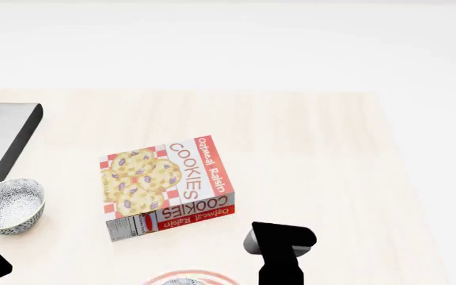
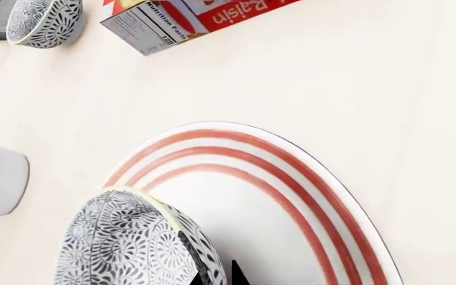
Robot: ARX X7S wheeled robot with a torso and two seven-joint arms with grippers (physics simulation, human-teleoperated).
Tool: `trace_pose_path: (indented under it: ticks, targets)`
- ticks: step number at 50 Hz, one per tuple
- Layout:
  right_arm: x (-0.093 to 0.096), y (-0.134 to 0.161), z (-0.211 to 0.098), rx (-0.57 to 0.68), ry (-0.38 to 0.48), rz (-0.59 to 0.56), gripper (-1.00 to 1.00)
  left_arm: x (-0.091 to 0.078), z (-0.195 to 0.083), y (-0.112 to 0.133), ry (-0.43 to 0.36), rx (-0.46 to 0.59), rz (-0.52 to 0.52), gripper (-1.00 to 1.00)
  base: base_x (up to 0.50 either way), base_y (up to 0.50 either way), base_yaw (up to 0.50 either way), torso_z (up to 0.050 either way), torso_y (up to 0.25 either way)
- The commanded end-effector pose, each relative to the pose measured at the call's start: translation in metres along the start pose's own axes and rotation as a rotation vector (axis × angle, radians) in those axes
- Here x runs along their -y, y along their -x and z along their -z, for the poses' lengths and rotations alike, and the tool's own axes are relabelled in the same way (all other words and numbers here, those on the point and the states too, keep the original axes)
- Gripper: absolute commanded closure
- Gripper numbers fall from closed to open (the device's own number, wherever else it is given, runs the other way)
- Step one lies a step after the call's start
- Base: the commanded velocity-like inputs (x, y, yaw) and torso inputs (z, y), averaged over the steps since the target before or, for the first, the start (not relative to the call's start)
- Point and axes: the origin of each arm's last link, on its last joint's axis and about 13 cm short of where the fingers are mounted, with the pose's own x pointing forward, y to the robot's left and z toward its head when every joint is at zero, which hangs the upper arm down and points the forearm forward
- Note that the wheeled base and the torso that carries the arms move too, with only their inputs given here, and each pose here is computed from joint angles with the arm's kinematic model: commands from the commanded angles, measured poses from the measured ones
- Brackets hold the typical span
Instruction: Pick the akita bowl next to the plate and place it on the plate.
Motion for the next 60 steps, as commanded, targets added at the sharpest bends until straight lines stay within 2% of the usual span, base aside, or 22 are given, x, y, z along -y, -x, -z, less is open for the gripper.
trace_pose_path:
  ticks: [1, 9, 10, 22, 33, 44, 60]
  targets:
    - [-0.001, 0.001, 0.001, 0.002, 0.008, -0.011, 1.00, 0.001, 0.000, 0.000, -0.001, 0.000, -0.001, -1.00, 0.00, 0.00, 0.00, 0.000, 0.000]
    - [0.001, -0.001, 0.002, 0.002, 0.016, -0.011, 1.00, 0.000, 0.000, 0.000, -0.002, 0.000, -0.001, -1.00, 0.00, 0.00, 0.00, 0.000, 0.000]
    - [0.001, -0.002, 0.002, 0.005, 0.026, -0.014, -1.00, 0.000, 0.001, 0.000, -0.001, 0.000, -0.001, -1.00, 0.00, 0.00, 0.00, 0.000, 0.000]
    - [-0.002, 0.003, -0.002, 0.032, 0.058, -0.007, -1.00, 0.000, -0.001, 0.001, -0.001, -0.001, -0.001, -1.00, 0.00, 0.00, 0.00, 0.000, 0.000]
    - [-0.015, 0.021, -0.011, 0.066, 0.124, 0.012, -1.00, 0.001, -0.001, 0.001, -0.001, -0.002, 0.000, -1.00, 0.00, 0.00, 0.00, 0.000, 0.000]
    - [-0.030, 0.047, -0.026, 0.156, 0.176, 0.026, -1.00, 0.000, 0.001, 0.000, -0.003, 0.000, 0.001, -1.00, 0.00, 0.00, 0.00, 0.000, 0.000]
    - [-0.039, 0.069, -0.022, 0.256, 0.252, 0.075, -1.00, 0.001, 0.000, 0.001, -0.004, 0.001, 0.001, -1.00, 0.00, 0.00, 0.00, 0.000, 0.000]
